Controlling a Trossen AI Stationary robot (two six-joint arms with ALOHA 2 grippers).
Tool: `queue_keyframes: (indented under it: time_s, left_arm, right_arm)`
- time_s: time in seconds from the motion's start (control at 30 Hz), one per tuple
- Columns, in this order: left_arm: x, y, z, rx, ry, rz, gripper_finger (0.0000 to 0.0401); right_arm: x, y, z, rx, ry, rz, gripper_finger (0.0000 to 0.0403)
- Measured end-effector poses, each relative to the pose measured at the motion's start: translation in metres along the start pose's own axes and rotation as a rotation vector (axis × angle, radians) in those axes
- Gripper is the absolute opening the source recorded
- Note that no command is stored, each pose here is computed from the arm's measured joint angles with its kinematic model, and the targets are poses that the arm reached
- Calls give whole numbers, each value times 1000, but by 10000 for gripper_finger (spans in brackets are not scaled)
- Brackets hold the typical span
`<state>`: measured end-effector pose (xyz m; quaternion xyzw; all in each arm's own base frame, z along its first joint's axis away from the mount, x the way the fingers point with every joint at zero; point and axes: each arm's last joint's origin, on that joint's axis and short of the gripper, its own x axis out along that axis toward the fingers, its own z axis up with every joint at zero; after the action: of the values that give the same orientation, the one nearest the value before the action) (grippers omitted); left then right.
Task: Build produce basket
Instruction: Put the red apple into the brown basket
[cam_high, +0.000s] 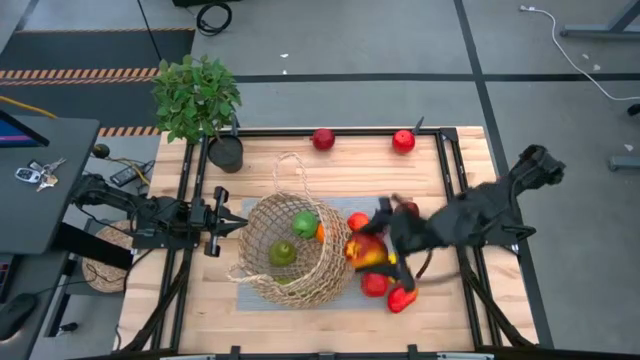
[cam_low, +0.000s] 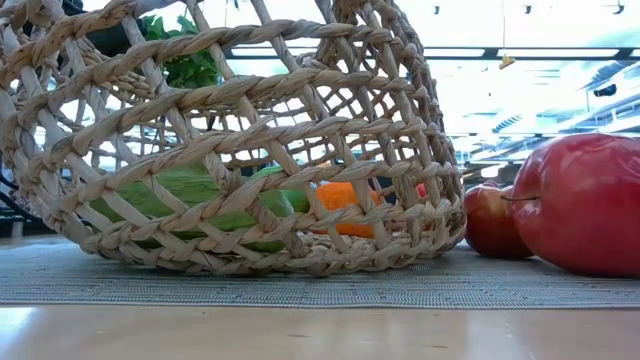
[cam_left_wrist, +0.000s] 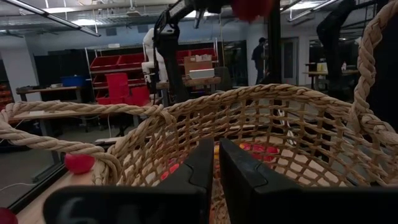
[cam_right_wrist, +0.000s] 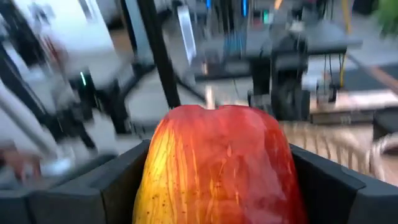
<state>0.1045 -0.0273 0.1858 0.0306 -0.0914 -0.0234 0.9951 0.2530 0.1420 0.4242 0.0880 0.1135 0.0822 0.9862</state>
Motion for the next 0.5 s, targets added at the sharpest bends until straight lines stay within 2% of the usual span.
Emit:
queue_keyframes:
  time_s: [0.2,0.5]
  left_arm:
    - [0,0,0,0,0,-1,28]
    - [0,0,0,0,0,0,34]
  right_arm:
    - [-1,-3,23,-76,-214,-3,333]
    - [29,2,29,-296,-410,-51,332]
